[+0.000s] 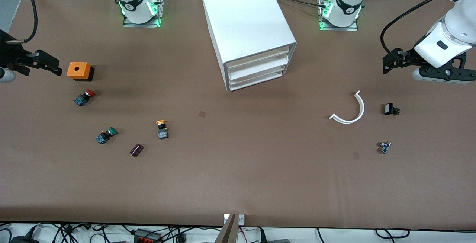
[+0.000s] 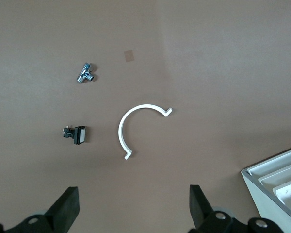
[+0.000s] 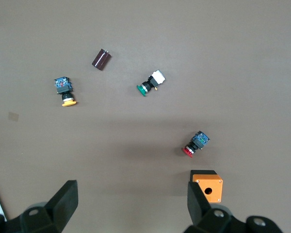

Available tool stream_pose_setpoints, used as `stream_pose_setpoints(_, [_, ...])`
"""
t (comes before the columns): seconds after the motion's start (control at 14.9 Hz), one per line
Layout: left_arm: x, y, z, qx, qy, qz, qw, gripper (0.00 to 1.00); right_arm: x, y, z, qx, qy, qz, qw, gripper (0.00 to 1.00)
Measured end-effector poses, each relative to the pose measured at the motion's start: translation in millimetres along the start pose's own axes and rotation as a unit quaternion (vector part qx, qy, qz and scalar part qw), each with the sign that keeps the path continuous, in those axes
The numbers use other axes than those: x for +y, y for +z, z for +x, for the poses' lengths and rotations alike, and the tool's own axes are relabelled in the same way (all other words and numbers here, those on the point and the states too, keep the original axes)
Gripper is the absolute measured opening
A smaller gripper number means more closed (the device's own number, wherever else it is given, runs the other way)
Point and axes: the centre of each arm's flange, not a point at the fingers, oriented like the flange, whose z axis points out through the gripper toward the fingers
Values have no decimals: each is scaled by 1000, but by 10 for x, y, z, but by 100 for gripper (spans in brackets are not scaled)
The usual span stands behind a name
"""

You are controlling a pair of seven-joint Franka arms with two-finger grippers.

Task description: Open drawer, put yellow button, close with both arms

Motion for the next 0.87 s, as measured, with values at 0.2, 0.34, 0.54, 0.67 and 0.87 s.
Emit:
stream_pose_setpoints(0.2, [0,0,0,0,0,0,1000,100,4,5,0,0,0,0,1000,100])
stream_pose_setpoints(0.34, [1,0,0,0,0,0,1000,100,8,20,-2,-2,1,0,1000,100])
stream_pose_setpoints(0.54, [3,0,-1,0,0,0,1000,100,-30,96,23,-9,-2,3,1000,100])
stream_pose_setpoints(0.67, [6,2,-2,-1,1,0,1000,100,-170,258,91,-21,-7,26,999,100])
stream_pose_setpoints(0.87, [17,26,-31,-15,1,-1,1000,100,-413,656,276,-44,-15,55,997,100])
